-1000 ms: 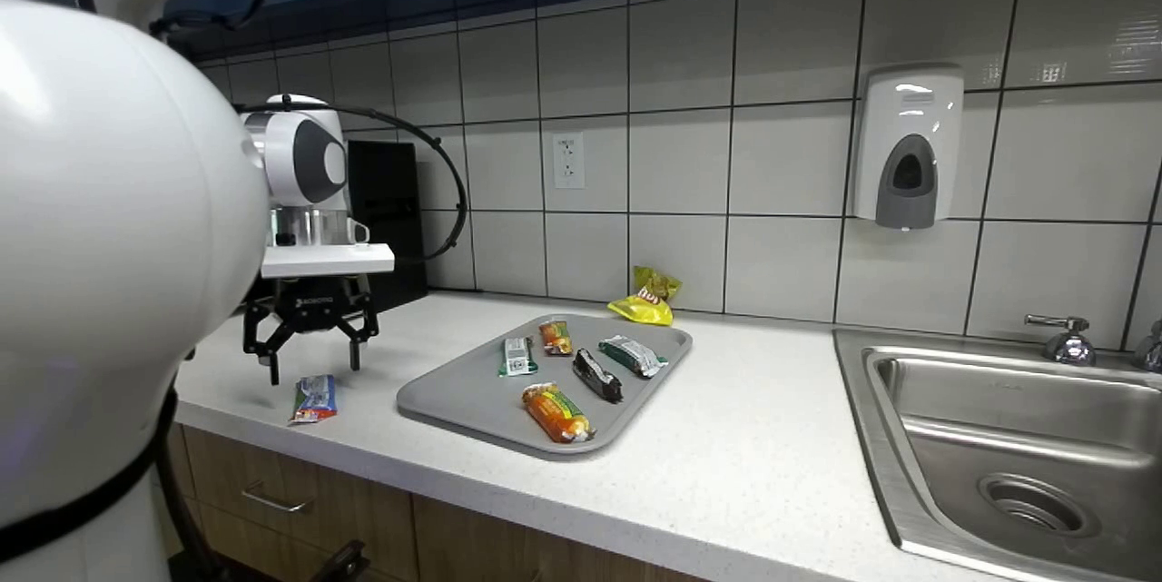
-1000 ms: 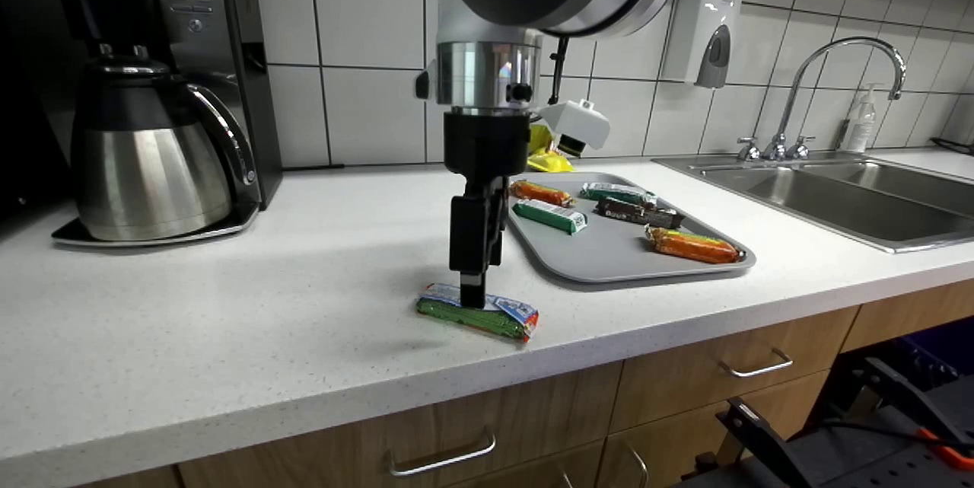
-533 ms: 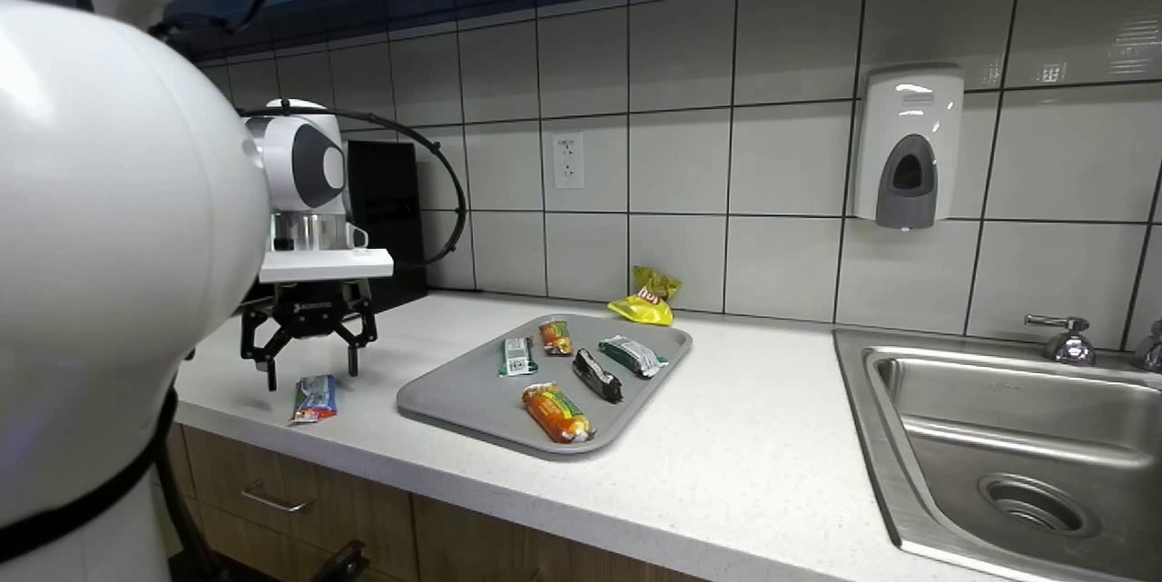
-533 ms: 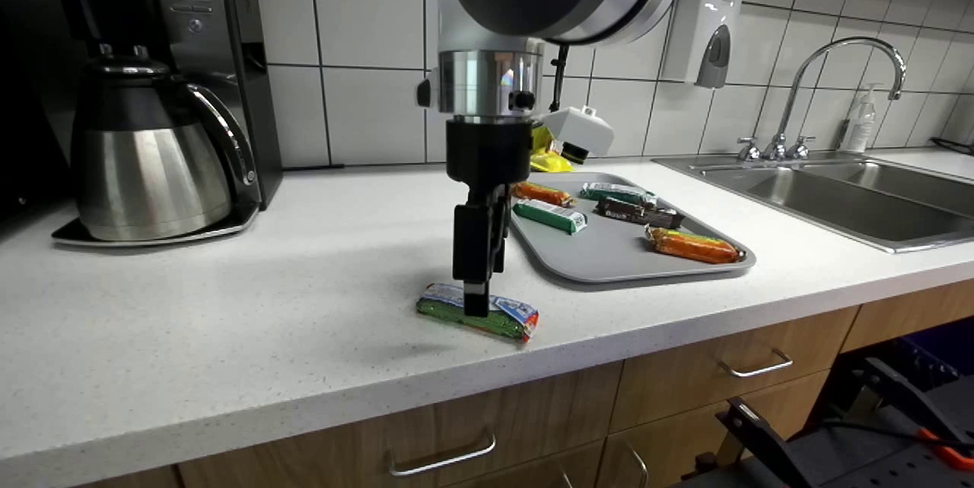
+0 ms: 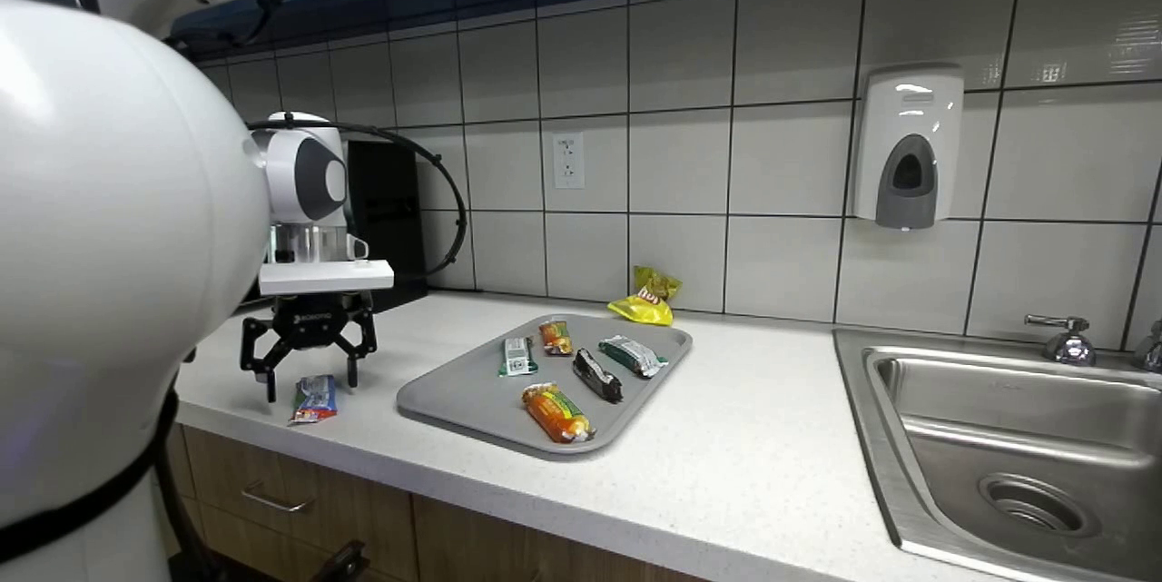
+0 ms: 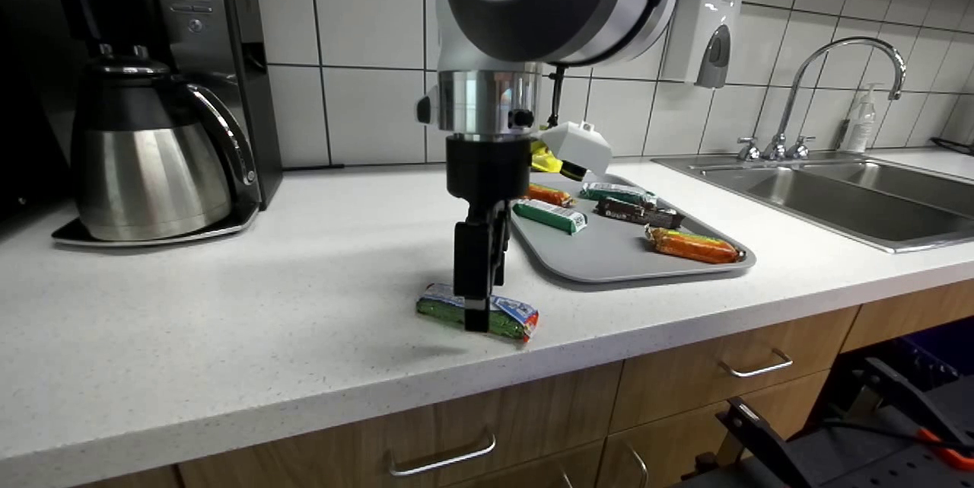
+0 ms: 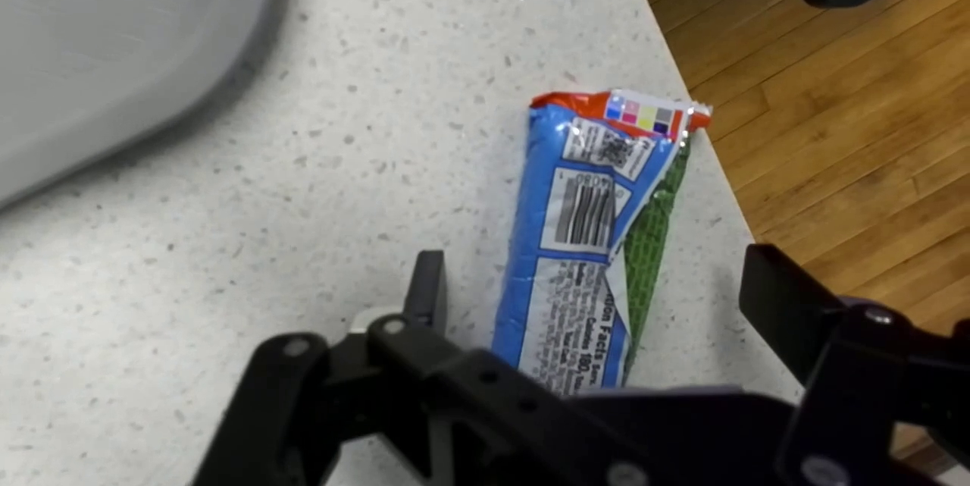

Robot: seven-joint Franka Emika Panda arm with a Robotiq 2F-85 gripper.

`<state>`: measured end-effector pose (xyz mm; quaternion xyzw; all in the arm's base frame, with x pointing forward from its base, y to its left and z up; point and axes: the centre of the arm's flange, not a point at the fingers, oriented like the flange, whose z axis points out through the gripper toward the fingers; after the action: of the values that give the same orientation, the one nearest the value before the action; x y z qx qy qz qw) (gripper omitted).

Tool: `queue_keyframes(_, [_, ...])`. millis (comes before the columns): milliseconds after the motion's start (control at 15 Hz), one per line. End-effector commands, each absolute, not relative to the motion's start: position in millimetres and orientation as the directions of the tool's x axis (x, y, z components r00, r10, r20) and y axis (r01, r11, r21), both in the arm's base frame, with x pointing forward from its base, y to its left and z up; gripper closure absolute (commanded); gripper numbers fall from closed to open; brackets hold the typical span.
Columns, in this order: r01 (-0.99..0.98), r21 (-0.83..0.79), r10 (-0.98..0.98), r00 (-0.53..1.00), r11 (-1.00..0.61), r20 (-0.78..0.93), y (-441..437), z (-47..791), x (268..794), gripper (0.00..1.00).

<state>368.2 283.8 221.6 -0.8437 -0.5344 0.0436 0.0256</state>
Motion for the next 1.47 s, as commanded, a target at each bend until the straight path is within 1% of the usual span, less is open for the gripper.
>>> queue_keyframes(0, [0.897,-0.071,0.9,0.433,-0.435,-0.042,284.3,216.6,368.2,0.0])
queue_keyframes(333, [0.897,-0.073,0.9,0.435,-0.437,-0.041,284.0,215.5,368.1,0.0])
queue_keyframes(400, [0.897,-0.073,0.9,0.435,-0.437,-0.039,283.9,215.2,367.9,0.25])
queue_keyframes(467, [0.897,-0.072,0.9,0.434,-0.436,-0.038,284.0,215.5,368.2,0.26])
queue_keyframes(533, [0.898,-0.071,0.9,0.434,-0.435,-0.037,284.0,215.5,368.3,0.32])
queue_keyframes(733, [0.898,-0.068,0.901,0.433,-0.434,-0.033,284.4,216.2,369.9,0.58])
queue_keyframes(867, [0.899,-0.063,0.901,0.433,-0.434,-0.029,284.2,216.9,371.1,0.73])
queue_keyframes(933, [0.899,-0.061,0.901,0.433,-0.434,-0.029,284.3,217.8,371.9,0.78])
queue_keyframes(1400, [0.903,-0.045,0.904,0.426,-0.427,-0.029,282.7,224.9,374.1,0.81])
